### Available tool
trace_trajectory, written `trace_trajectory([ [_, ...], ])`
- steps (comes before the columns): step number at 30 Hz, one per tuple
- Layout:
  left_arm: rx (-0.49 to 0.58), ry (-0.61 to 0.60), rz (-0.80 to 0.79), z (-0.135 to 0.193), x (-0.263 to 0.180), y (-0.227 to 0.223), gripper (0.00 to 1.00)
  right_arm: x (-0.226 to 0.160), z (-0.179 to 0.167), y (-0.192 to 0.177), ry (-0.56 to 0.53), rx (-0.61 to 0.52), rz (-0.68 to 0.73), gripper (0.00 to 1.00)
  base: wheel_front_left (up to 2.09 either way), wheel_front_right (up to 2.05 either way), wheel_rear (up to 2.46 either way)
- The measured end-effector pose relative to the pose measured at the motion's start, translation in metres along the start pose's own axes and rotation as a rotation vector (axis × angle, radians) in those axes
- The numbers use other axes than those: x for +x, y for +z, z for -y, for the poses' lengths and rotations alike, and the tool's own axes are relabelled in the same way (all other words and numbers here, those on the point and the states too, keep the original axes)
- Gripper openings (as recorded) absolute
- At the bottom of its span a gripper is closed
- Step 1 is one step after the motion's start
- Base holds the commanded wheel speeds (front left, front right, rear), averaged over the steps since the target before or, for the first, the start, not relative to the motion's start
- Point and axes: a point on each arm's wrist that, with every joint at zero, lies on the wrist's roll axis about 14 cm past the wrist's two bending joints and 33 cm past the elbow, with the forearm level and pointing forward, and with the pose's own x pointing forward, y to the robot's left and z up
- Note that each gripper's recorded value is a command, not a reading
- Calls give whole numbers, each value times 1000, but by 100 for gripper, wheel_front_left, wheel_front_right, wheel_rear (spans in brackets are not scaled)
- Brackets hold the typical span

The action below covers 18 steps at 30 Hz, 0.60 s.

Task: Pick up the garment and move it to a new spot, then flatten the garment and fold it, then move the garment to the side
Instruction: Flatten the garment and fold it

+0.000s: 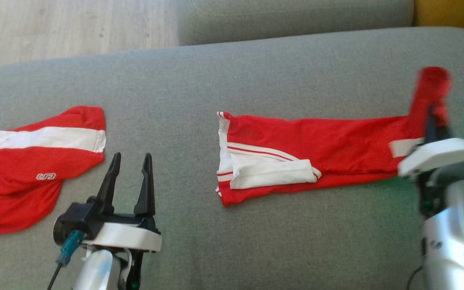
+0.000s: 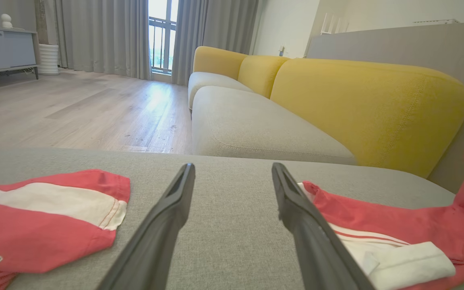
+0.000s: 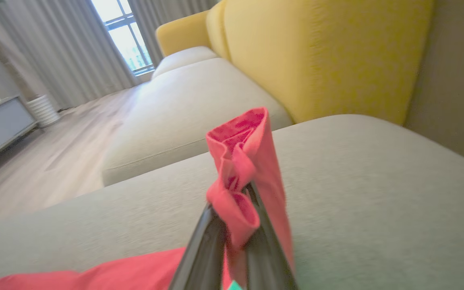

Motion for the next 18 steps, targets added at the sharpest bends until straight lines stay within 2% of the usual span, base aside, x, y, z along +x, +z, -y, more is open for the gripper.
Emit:
trace_trajectory([
  [9, 3, 47, 15, -12, -19, 6, 100, -37, -129, -35, 398, 46, -115, 0, 0, 0, 0],
  [14, 2, 84, 6, -22, -29, 3, 100, -48, -169, -52, 516, 52, -163, 0, 0, 0, 0],
  [18, 1, 111, -6, -30, -34, -1, 100, -59, -197, -81, 597, 61, -262, 0, 0, 0, 0],
])
